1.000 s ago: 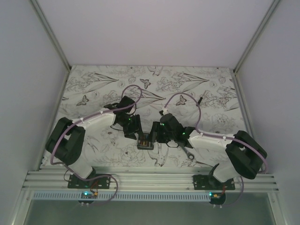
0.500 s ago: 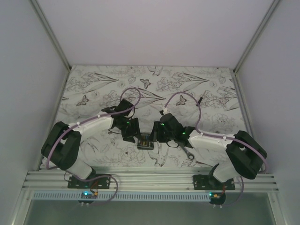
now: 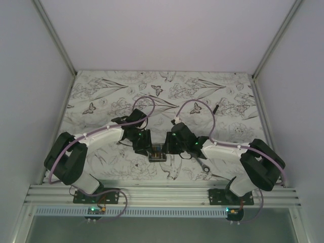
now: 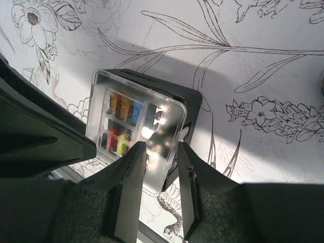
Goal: Snap on the fuse box
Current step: Close the fuse box cover on the fuse box base.
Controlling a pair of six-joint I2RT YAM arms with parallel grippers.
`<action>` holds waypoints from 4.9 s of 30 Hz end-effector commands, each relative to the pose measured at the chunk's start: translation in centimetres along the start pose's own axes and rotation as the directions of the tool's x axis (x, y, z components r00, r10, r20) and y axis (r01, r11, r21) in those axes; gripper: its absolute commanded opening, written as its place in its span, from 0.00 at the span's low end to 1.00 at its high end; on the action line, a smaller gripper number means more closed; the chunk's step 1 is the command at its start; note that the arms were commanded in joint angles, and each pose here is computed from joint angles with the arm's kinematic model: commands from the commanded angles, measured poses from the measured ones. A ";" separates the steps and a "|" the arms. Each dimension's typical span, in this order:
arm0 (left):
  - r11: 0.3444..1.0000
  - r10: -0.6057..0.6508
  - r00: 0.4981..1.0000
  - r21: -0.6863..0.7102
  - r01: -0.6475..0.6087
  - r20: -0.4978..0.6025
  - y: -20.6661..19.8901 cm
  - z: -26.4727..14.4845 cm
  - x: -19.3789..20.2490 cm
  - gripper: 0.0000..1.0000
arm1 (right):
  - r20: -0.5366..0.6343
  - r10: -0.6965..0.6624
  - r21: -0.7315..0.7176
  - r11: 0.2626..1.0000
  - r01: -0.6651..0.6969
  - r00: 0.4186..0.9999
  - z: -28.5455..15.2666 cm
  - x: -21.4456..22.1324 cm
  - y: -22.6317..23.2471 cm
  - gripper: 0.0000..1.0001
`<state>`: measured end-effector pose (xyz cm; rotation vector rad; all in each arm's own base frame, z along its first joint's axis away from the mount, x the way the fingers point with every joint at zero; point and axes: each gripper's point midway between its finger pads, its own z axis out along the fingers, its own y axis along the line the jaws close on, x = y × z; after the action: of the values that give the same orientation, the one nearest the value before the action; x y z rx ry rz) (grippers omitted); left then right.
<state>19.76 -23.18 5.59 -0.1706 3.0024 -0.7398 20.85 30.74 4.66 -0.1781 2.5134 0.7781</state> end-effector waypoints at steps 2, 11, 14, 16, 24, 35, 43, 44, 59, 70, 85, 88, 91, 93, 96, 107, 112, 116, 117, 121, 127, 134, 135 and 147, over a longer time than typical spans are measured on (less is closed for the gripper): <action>1.000 -0.002 1.000 -0.019 0.001 -0.024 0.3 0.0 0.9 0.38 | 0.051 -0.023 -0.062 0.998 0.026 0.998 -0.7 -1.9 2.3 0.36; 0.999 0.022 1.000 -0.033 -0.022 -0.013 0.7 -0.1 1.0 0.45 | 0.056 -0.061 -0.051 0.997 0.064 0.997 -0.8 -1.8 2.0 0.51; 0.999 -0.010 1.000 -0.030 0.010 -0.008 1.0 -0.3 1.1 0.48 | 0.081 -0.072 -0.011 0.997 0.073 0.994 -1.6 -2.2 1.3 0.60; 0.999 -0.019 1.000 -0.032 0.019 -0.007 1.2 -0.4 1.2 0.51 | 0.087 -0.068 0.012 0.998 0.068 0.994 -2.2 -2.2 0.7 0.64; 0.999 -0.018 1.000 -0.030 0.018 -0.008 0.6 -0.1 1.3 0.52 | 0.020 0.003 -0.044 0.999 -0.002 1.000 -1.7 0.2 0.8 0.72; 1.000 0.003 1.000 -0.024 -0.004 -0.021 -1.0 0.9 1.4 0.48 | -0.024 0.042 -0.146 0.988 -0.045 0.999 -0.5 1.5 3.0 0.61; 1.000 0.003 1.000 0.005 -0.003 -0.005 -2.2 1.5 1.6 0.48 | -0.028 0.053 -0.238 0.969 -0.058 0.998 -0.4 1.3 5.0 0.51; 1.000 0.005 1.000 0.010 -0.005 -0.003 -2.3 1.6 1.6 0.48 | -0.029 0.056 -0.252 0.966 -0.061 0.998 -0.4 1.3 5.2 0.51; 0.999 0.013 0.999 0.048 -0.015 0.046 -2.5 0.7 2.6 0.57 | 0.032 -0.089 0.028 0.996 0.088 0.996 -0.6 -0.6 0.4 0.71; 1.000 0.009 0.997 0.000 -0.009 0.071 0.3 -0.4 2.8 0.77 | 0.041 -0.175 0.126 0.978 0.169 0.984 -2.2 -1.8 -0.6 0.91; 0.985 -0.153 0.972 -0.058 0.165 0.178 8.0 -3.4 0.1 0.94 | -0.019 -0.321 0.308 0.899 0.311 0.947 -0.1 -1.1 2.6 0.99; 0.983 -0.158 0.971 -0.067 0.173 0.177 8.4 -3.3 0.0 0.96 | -0.031 -0.327 0.332 0.888 0.318 0.944 0.5 -0.9 2.9 0.99; 0.980 -0.163 0.969 -0.084 0.181 0.186 8.8 -3.2 0.0 0.96 | -0.034 -0.333 0.361 0.875 0.322 0.942 0.7 -0.9 3.0 0.99; 0.978 -0.169 0.967 -0.090 0.188 0.190 9.1 -3.2 0.1 0.96 | -0.037 -0.343 0.377 0.865 0.331 0.939 0.8 -0.9 3.1 0.99; 0.976 -0.176 0.966 -0.096 0.197 0.189 9.3 -3.1 0.1 0.96 | -0.053 -0.350 0.393 0.853 0.342 0.935 1.1 -0.6 3.2 0.99; 0.975 -0.187 0.966 -0.087 0.204 0.179 9.2 -3.0 0.3 0.96 | -0.089 -0.374 0.446 0.814 0.373 0.923 1.7 0.0 2.7 0.99; 0.978 -0.202 0.965 -0.022 0.208 0.168 8.0 -3.0 0.3 0.92 | -0.014 -0.389 0.358 0.858 0.368 0.921 0.3 -1.2 5.2 1.00; 0.980 -0.196 0.968 0.056 0.190 0.154 6.1 -3.0 0.2 0.81 | 0.002 -0.373 0.285 0.889 0.357 0.928 -0.7 -1.7 5.7 1.00; 0.981 -0.188 0.970 0.074 0.178 0.153 5.5 -3.0 0.2 0.79 | 0.006 -0.368 0.260 0.898 0.354 0.930 -0.9 -1.7 5.8 1.00; 0.985 -0.142 0.979 0.118 0.125 0.148 3.1 -2.9 0.0 0.68 | 0.023 -0.331 0.142 0.935 0.325 0.943 -1.7 -1.8 6.1 1.00; 0.990 -0.092 0.988 0.116 0.077 0.128 0.7 -1.8 -0.3 0.50 | 0.085 -0.201 -0.034 0.978 0.205 0.976 -3.3 -3.6 4.6 0.92; 0.994 -0.077 0.991 0.086 0.067 0.107 0.1 -0.4 -0.9 0.36 | 0.082 -0.116 -0.105 0.987 0.124 0.990 -2.8 -3.8 2.2 0.76; 0.994 -0.076 0.992 0.087 0.067 0.104 0.0 -0.3 -0.9 0.35 | 0.075 -0.116 -0.103 0.987 0.123 0.990 -2.6 -3.7 2.0 0.73; 0.995 -0.073 0.994 0.069 0.068 0.077 -0.2 0.7 -0.8 0.23 | 0.003 -0.111 -0.069 0.991 0.111 0.994 -0.6 -2.2 0.7 0.58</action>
<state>20.86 -23.40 5.46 -0.2895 2.8811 -0.8262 21.57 30.11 5.65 -0.3467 2.4883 0.7794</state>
